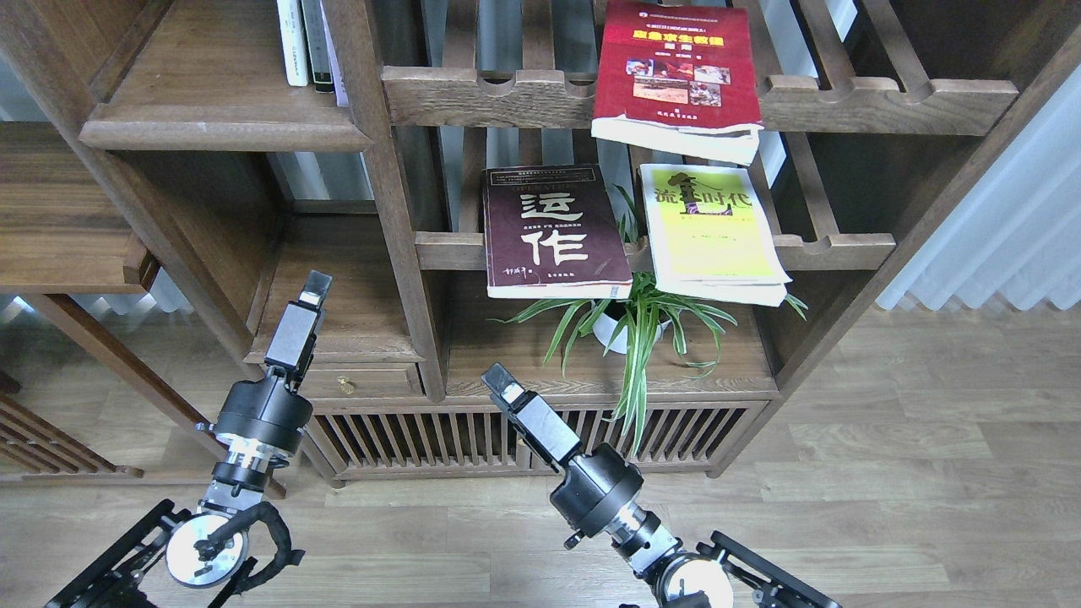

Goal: Organize books on shelf
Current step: 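Raise the right gripper toward the maroon book on the middle shelf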

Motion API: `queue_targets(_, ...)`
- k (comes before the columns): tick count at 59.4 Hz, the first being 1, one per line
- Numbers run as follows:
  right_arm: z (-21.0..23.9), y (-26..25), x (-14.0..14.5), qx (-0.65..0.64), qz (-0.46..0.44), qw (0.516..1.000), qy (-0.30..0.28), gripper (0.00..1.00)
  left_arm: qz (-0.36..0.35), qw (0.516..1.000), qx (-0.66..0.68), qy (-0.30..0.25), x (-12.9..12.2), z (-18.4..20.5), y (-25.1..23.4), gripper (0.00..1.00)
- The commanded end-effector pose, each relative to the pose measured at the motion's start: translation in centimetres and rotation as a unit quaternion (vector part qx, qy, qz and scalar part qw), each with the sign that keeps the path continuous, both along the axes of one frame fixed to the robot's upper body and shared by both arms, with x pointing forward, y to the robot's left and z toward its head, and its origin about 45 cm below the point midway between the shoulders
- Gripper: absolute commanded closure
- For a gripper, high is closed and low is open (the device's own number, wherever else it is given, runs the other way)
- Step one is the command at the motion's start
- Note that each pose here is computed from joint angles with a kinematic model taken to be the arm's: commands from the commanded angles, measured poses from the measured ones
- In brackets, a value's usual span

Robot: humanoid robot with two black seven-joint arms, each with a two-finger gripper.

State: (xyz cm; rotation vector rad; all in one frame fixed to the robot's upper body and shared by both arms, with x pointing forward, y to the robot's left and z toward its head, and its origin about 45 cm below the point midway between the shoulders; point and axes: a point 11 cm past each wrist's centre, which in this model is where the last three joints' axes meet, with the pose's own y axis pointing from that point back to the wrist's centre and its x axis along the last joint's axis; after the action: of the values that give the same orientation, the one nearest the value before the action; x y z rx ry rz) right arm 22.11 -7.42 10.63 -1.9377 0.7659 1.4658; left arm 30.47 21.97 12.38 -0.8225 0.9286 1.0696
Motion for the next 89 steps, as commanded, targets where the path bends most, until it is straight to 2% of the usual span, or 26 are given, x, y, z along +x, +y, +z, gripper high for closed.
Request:
queue_targets(1,0.0,0.0,0.0,0.000,0.001,1.000,0.000,0.01,0.000,1.000,-0.004,-0.008,-0.1,0.5,0.0,0.01)
queue_targets(7,0.0,0.0,0.0,0.000,-0.001,1.000,0.000,0.01,-0.001,1.000,-0.007,-0.014,-0.2,1.0,-0.2,0.03)
queue_targets(24,0.0,0.0,0.0,-0.001,0.002,1.000,0.001,0.01,-0.015,0.999,-0.032,-0.010,-0.2,0.9,-2.7,0.00)
queue_targets(32,0.2,0.1,0.2,0.000,0.005,1.000,-0.004,0.01,-0.053,0.998,-0.030,0.002,-0.7,0.5,-4.4,0.00)
queue_targets(59,0.0,0.2,1.2,-0.014,0.008,1.000,-0.010,0.01,-0.042,0.999,-0.017,0.013,-1.2,-0.3,-2.7,0.00)
queue_targets(89,-1.8,-1.8,2.6,0.004,-0.079,0.994,0.074,0.02,-0.024,1.000,-0.018,0.007,-0.7,0.0,-1.7,0.00)
